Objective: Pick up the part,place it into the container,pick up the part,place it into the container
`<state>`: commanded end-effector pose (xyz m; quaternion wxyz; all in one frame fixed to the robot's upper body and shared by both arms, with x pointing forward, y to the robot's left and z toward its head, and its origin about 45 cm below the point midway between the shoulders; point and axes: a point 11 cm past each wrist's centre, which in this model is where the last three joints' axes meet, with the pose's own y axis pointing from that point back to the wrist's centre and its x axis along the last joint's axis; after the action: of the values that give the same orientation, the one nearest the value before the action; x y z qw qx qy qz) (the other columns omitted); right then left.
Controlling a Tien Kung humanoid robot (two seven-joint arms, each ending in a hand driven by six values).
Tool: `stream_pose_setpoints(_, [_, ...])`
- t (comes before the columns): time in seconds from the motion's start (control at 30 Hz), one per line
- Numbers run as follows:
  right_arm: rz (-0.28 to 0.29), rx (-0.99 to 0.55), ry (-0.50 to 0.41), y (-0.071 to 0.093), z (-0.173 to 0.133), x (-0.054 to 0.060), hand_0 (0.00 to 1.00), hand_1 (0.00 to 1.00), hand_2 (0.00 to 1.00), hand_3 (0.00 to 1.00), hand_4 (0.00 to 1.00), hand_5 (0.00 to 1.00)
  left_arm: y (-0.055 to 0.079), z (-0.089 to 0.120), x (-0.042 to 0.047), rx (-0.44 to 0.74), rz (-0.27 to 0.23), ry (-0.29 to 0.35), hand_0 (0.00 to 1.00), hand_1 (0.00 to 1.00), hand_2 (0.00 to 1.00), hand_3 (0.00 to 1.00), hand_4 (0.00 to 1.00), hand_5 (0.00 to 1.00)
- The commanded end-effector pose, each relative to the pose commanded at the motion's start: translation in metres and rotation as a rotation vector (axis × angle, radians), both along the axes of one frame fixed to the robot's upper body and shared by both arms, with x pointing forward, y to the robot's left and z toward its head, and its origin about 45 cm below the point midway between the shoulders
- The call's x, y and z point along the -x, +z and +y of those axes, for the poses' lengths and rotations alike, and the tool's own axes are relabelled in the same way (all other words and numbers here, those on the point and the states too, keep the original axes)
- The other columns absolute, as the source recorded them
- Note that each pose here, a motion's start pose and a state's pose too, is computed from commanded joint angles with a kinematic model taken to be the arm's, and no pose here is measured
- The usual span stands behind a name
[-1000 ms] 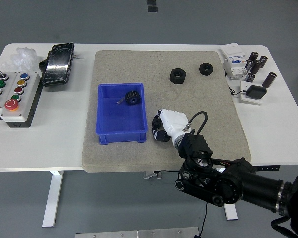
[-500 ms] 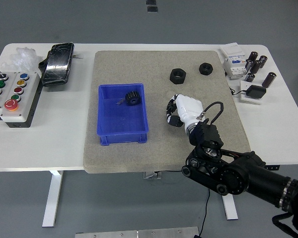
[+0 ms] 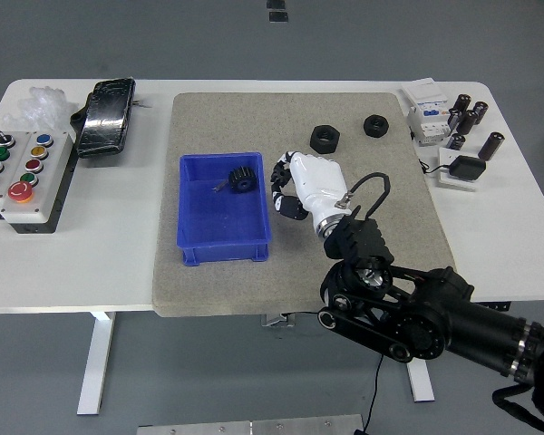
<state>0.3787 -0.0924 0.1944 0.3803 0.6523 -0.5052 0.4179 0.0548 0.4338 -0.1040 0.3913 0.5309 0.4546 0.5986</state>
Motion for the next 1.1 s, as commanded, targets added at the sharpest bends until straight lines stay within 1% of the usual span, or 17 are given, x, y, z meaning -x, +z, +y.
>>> stream_pose_setpoints(0.03, [0.0, 0.003, 0.026, 0.002, 0.007, 0.003, 0.287, 0.422, 0.367, 0.334, 0.214, 0.002, 0.0, 0.0, 0.0, 0.0, 0.0, 0.0, 0.667, 0.581, 0.552, 0.659, 0.651, 0.469])
stream_pose_setpoints(0.07, [0.005, 0.014, 0.052, 0.002, 0.014, 0.007, 0.575, 0.746, 0.784, 0.732, 0.38, 0.147, 0.0, 0.0, -0.0001, 0.0, 0.0, 0.0, 0.667, 0.58, 0.552, 0.659, 0.653, 0.472])
stream_pose_setpoints(0.23, [0.041, 0.086, 0.131, -0.006, 0.032, 0.017, 0.575, 0.746, 0.784, 0.732, 0.38, 0.147, 0.0, 0.0, -0.0008, 0.001, -0.001, -0.001, 0.667, 0.58, 0.552, 0.659, 0.653, 0.472])
stream_pose_setpoints(0.27, [0.044, 0.101, 0.143, -0.007, 0.034, 0.018, 0.823, 0.942, 0.983, 0.998, 0.729, 0.284, 0.0, 0.0, -0.0008, 0.0, -0.001, -0.001, 0.666, 0.579, 0.55, 0.659, 0.654, 0.47])
stream_pose_setpoints(0.37, [0.044, 0.123, 0.157, -0.008, 0.036, 0.019, 0.823, 0.942, 0.983, 0.998, 0.729, 0.284, 0.0, 0.0, -0.0004, 0.0, 0.0, 0.0, 0.666, 0.579, 0.55, 0.659, 0.654, 0.47])
stream_pose_setpoints(0.43, [0.033, 0.121, 0.156, -0.006, 0.036, 0.019, 0.823, 0.942, 0.983, 0.998, 0.729, 0.284, 0.0, 0.0, -0.0001, -0.001, 0.001, 0.0, 0.666, 0.579, 0.55, 0.659, 0.654, 0.47])
stream_pose_setpoints(0.47, [0.024, 0.113, 0.15, -0.004, 0.035, 0.018, 0.817, 0.937, 0.967, 0.989, 0.751, 0.288, 0.0, 0.0, 0.0, -0.001, 0.002, 0.0, 0.666, 0.579, 0.55, 0.658, 0.654, 0.47])
stream_pose_setpoints(0.5, [0.016, 0.105, 0.144, -0.002, 0.034, 0.017, 0.817, 0.937, 0.967, 0.989, 0.751, 0.288, 0.0, 0.0, 0.0, 0.0, 0.002, 0.0, 0.666, 0.579, 0.55, 0.658, 0.654, 0.47])
stream_pose_setpoints(0.57, [-0.002, 0.07, 0.118, 0.003, 0.03, 0.014, 0.817, 0.937, 0.967, 0.989, 0.751, 0.288, 0.0, 0.0, 0.0, 0.0, 0.001, -0.002, 0.666, 0.579, 0.55, 0.658, 0.654, 0.47])
stream_pose_setpoints(0.63, [-0.007, 0.013, 0.066, 0.006, 0.02, 0.01, 0.817, 0.937, 0.967, 0.989, 0.751, 0.288, 0.0, -0.001, -0.0004, 0.001, 0.0, -0.004, 0.666, 0.579, 0.55, 0.658, 0.654, 0.47])
stream_pose_setpoints(0.67, [-0.004, -0.022, 0.031, 0.005, 0.013, 0.008, 0.72, 0.821, 0.872, 0.892, 0.774, 0.332, 0.0, -0.001, -0.0006, 0.001, 0.0, -0.004, 0.666, 0.579, 0.55, 0.659, 0.654, 0.469])
stream_pose_setpoints(0.83, [0.039, -0.21, -0.167, -0.012, -0.04, -0.005, 0.72, 0.821, 0.872, 0.892, 0.774, 0.332, -0.001, -0.003, 0.0002, 0.004, -0.001, -0.005, 0.666, 0.579, 0.55, 0.659, 0.654, 0.469])
stream_pose_setpoints(0.87, [0.042, -0.254, -0.207, -0.015, -0.052, -0.006, 0.688, 0.798, 0.842, 0.868, 0.764, 0.315, -0.001, -0.003, 0.0007, 0.004, -0.001, -0.004, 0.665, 0.579, 0.55, 0.659, 0.654, 0.472])
stream_pose_setpoints(0.9, [0.044, -0.295, -0.243, -0.017, -0.064, -0.007, 0.688, 0.798, 0.842, 0.868, 0.764, 0.315, -0.001, -0.003, 0.0012, 0.004, 0.0, -0.003, 0.665, 0.579, 0.55, 0.659, 0.654, 0.472])
stream_pose_setpoints(0.97, [0.058, -0.355, -0.285, -0.021, -0.082, -0.007, 0.688, 0.798, 0.842, 0.868, 0.764, 0.315, -0.001, -0.003, 0.0017, 0.004, 0.0, -0.002, 0.665, 0.579, 0.55, 0.659, 0.654, 0.472])
stream_pose_setpoints(1.03, [0.047, -0.405, -0.316, -0.021, -0.097, -0.006, 0.688, 0.798, 0.842, 0.868, 0.764, 0.315, -0.001, -0.002, 0.0019, 0.003, -0.002, 0.0, 0.665, 0.579, 0.55, 0.659, 0.654, 0.472])
stream_pose_setpoints(1.1, [0.007, -0.421, -0.337, -0.016, -0.111, -0.004, 0.685, 0.797, 0.825, 0.852, 0.773, 0.336, -0.001, -0.002, 0.0029, 0.002, -0.001, 0.002, 0.666, 0.579, 0.553, 0.659, 0.653, 0.473])
